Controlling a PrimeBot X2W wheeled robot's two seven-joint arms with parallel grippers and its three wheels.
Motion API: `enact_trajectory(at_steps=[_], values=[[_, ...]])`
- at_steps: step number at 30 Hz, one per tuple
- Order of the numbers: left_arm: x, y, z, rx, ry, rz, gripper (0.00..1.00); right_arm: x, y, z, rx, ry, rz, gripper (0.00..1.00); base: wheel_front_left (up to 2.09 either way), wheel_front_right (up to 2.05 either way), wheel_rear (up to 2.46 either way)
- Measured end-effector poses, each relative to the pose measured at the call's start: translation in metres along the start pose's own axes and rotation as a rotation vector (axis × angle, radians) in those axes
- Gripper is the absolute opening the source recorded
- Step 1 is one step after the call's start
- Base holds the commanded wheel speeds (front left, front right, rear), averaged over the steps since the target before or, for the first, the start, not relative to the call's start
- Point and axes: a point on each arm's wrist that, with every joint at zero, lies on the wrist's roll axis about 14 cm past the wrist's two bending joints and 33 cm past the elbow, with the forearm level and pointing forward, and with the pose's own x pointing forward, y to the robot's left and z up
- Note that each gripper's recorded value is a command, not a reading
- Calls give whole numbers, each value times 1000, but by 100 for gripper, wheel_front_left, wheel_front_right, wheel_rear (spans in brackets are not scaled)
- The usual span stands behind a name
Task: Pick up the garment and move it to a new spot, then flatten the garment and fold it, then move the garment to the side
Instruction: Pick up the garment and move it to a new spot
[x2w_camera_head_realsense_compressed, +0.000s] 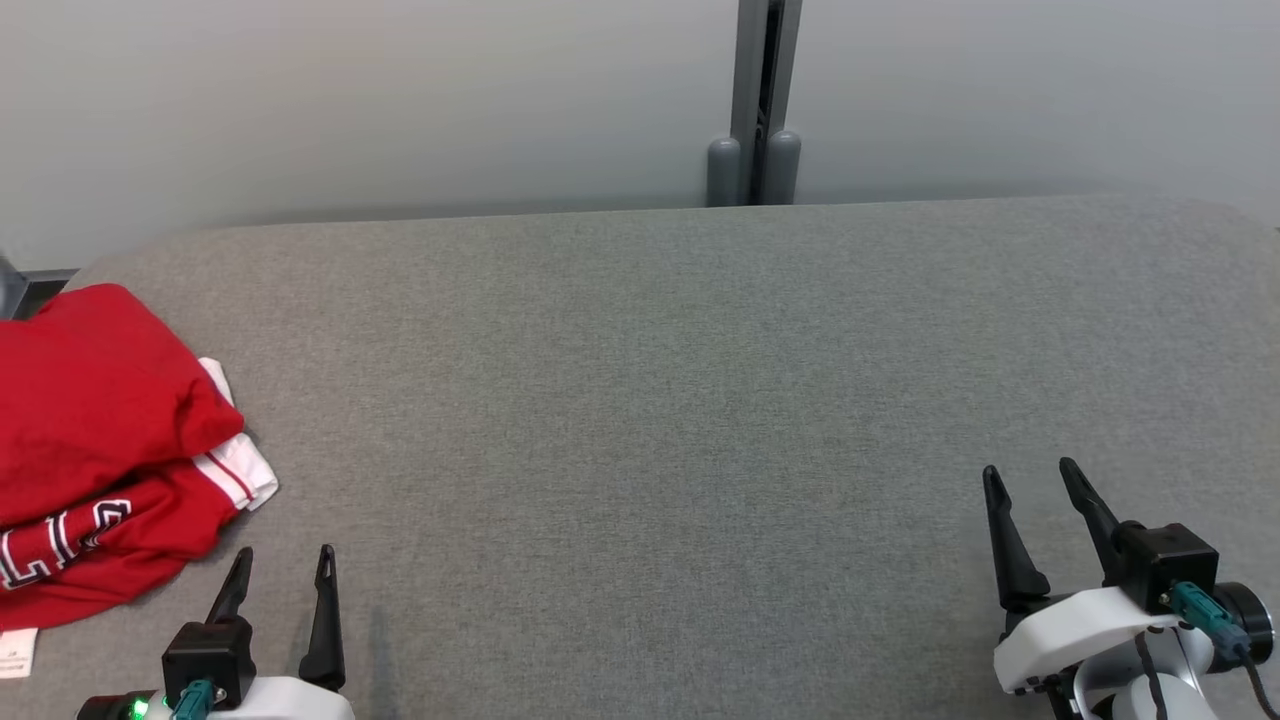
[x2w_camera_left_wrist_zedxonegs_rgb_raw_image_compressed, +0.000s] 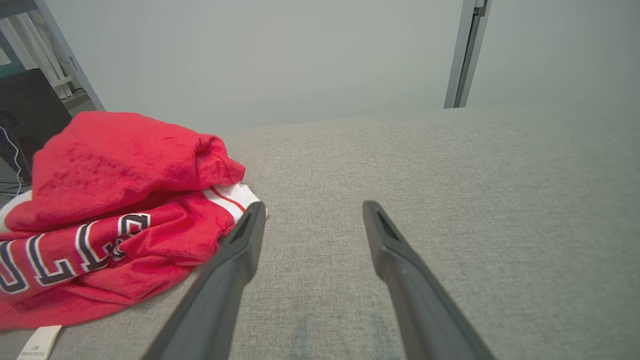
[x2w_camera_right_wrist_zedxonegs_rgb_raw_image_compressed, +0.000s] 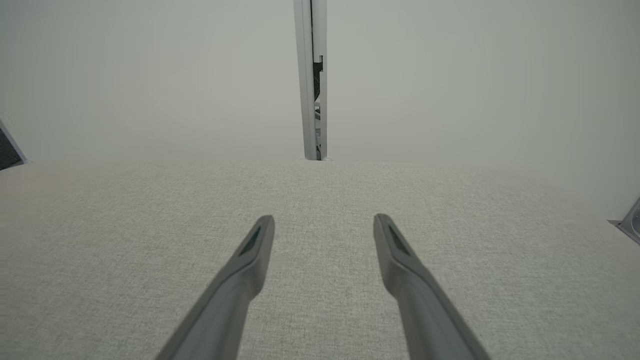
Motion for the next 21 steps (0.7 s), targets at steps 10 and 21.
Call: enact_trajectory(at_steps=[10,21], values=[[-24,47,-11,-20,27,151,100,24,60,-11,0,30,177,100,0,0,0],[-80,110,-24,-76,51,379,100,38,151,-24,1,68,435,100,0,0,0]])
